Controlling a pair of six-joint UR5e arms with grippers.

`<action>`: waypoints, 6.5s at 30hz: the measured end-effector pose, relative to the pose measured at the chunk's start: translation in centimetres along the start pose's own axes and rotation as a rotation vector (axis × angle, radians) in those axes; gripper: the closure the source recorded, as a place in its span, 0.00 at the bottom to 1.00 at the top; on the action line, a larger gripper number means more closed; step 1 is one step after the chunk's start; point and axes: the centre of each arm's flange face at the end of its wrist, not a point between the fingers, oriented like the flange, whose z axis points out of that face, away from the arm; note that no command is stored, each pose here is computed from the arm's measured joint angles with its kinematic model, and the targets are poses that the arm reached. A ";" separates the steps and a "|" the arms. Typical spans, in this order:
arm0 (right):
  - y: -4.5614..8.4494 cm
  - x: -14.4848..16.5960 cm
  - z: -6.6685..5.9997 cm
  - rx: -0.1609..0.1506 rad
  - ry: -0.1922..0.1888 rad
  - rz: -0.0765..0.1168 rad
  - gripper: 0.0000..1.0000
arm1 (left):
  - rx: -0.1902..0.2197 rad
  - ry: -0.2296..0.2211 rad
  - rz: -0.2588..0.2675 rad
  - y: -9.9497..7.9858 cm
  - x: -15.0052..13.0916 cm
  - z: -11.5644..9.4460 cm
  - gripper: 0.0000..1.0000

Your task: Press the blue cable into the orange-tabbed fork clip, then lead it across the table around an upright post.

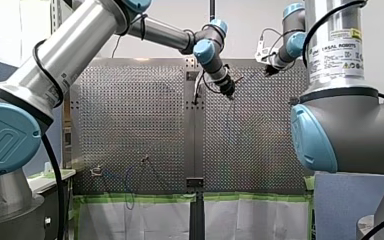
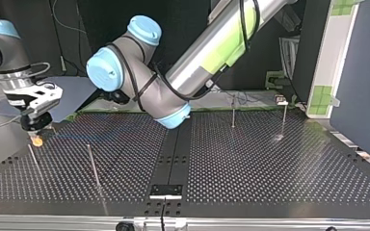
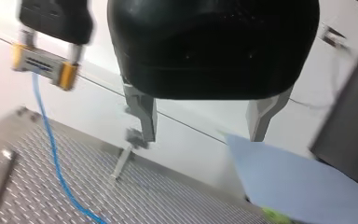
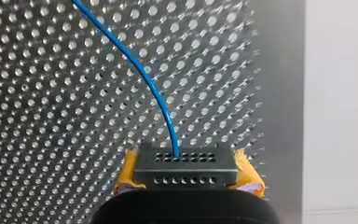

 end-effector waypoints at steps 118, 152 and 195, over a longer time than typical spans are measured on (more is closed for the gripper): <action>-6.0 -0.7 -2.7 0.081 -0.022 -0.013 1.00 | 0.353 -0.096 -0.632 -3.6 1.3 7.6 0.06; -6.1 -0.5 -2.8 0.082 -0.019 -0.022 1.00 | 0.258 -0.242 -0.630 -1.5 -0.8 8.0 1.00; -5.0 0.5 -2.4 0.055 0.005 -0.034 1.00 | 0.144 -0.461 -0.500 2.1 -6.5 6.4 1.00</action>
